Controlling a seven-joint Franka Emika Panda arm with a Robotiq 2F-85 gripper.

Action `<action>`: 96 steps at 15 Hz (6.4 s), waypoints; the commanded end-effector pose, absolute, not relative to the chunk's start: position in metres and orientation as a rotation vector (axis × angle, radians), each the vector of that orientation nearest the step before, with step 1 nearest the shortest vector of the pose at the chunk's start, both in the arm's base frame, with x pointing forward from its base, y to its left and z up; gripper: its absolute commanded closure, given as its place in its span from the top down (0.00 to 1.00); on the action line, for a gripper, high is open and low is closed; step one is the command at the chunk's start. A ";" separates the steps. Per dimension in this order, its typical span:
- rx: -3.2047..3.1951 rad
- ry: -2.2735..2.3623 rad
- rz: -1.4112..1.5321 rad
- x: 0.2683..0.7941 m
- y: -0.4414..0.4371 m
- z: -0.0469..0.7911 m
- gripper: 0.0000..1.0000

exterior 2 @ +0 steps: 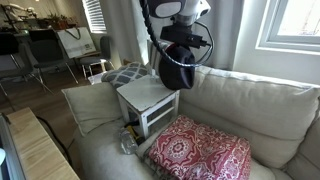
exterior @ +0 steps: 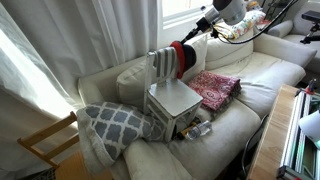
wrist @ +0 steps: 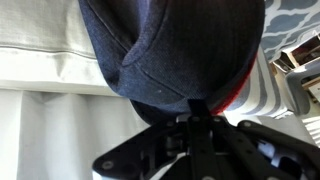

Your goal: Pick up the black and red hats and hang them on the back of the chair on the right side, pick up the black hat and put it on the chair

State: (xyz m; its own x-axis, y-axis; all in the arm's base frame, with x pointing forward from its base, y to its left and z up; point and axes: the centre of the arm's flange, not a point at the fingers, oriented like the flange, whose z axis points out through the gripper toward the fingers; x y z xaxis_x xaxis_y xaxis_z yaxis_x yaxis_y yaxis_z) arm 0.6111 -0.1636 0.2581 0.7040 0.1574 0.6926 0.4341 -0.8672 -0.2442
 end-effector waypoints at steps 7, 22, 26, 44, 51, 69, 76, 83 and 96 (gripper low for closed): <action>-2.502 -0.384 -0.965 0.613 -0.177 0.259 0.47; -2.435 -0.223 -0.909 0.618 -0.167 0.254 0.37; -2.424 -0.207 -0.897 0.618 -0.166 0.253 0.14; -2.425 -0.153 -0.906 0.615 -0.180 0.264 0.01; -2.458 -0.147 -0.920 0.612 -0.199 0.270 0.01; -2.645 -0.265 -0.866 0.584 -0.262 0.282 0.01; -2.752 -0.240 -0.897 0.566 -0.291 0.298 0.01; -2.783 -0.351 -0.770 0.525 -0.292 0.323 0.01; -2.576 -0.711 -0.423 0.481 -0.247 0.343 0.04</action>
State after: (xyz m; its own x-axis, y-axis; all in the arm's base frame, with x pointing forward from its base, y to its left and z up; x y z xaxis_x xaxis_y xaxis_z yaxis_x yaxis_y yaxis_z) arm 0.4815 -0.2472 0.3436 0.8217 0.4111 0.3947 0.5430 -0.7751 -0.3231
